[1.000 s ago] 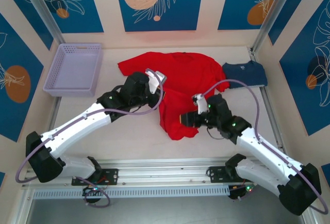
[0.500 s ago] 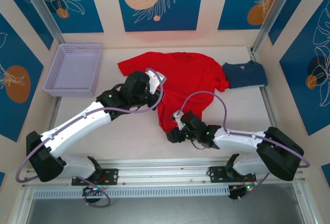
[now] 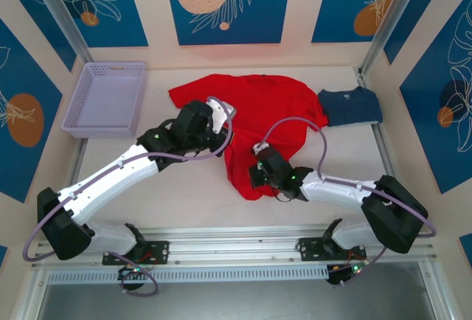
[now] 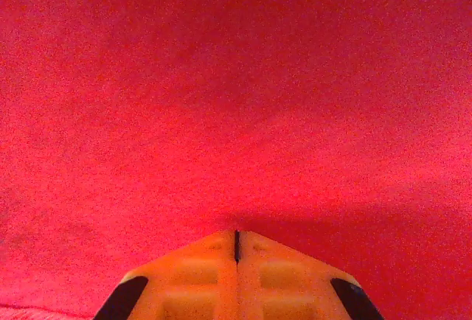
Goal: Fold the inside-out t-shirt
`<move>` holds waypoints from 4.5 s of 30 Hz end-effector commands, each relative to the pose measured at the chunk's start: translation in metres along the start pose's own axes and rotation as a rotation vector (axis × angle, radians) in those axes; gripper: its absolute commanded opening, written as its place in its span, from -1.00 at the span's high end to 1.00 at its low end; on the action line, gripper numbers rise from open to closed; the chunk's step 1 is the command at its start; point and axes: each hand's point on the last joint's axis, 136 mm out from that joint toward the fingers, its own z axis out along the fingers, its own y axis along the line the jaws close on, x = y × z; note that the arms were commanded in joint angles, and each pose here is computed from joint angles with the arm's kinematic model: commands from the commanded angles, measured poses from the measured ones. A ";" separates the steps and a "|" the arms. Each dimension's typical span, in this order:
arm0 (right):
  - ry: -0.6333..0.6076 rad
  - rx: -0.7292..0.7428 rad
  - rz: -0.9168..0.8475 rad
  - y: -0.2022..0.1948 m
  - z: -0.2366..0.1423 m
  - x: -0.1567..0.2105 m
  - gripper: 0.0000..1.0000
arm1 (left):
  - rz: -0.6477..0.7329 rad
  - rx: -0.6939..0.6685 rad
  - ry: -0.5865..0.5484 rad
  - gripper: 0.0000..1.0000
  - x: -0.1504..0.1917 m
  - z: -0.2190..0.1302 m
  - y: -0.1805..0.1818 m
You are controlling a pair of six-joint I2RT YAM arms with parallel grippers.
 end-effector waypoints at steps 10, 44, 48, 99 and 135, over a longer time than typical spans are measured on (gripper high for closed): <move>-0.111 -0.343 -0.192 0.065 -0.024 -0.002 -0.35 | -0.027 0.019 -0.022 1.00 -0.002 -0.006 0.001; -0.128 0.437 0.247 -0.111 -0.079 -0.040 0.95 | 0.025 0.213 0.059 1.00 0.024 0.023 -0.034; -0.134 0.532 0.360 -0.154 -0.095 -0.049 0.92 | 0.004 0.287 0.101 1.00 0.027 0.047 -0.055; -0.301 0.129 -0.374 -0.013 0.034 -0.025 0.74 | -0.104 0.275 0.138 1.00 -0.011 0.040 -0.034; -0.120 0.497 -0.128 -0.077 0.096 -0.104 0.25 | -0.013 0.514 -0.126 1.00 -0.114 -0.048 -0.095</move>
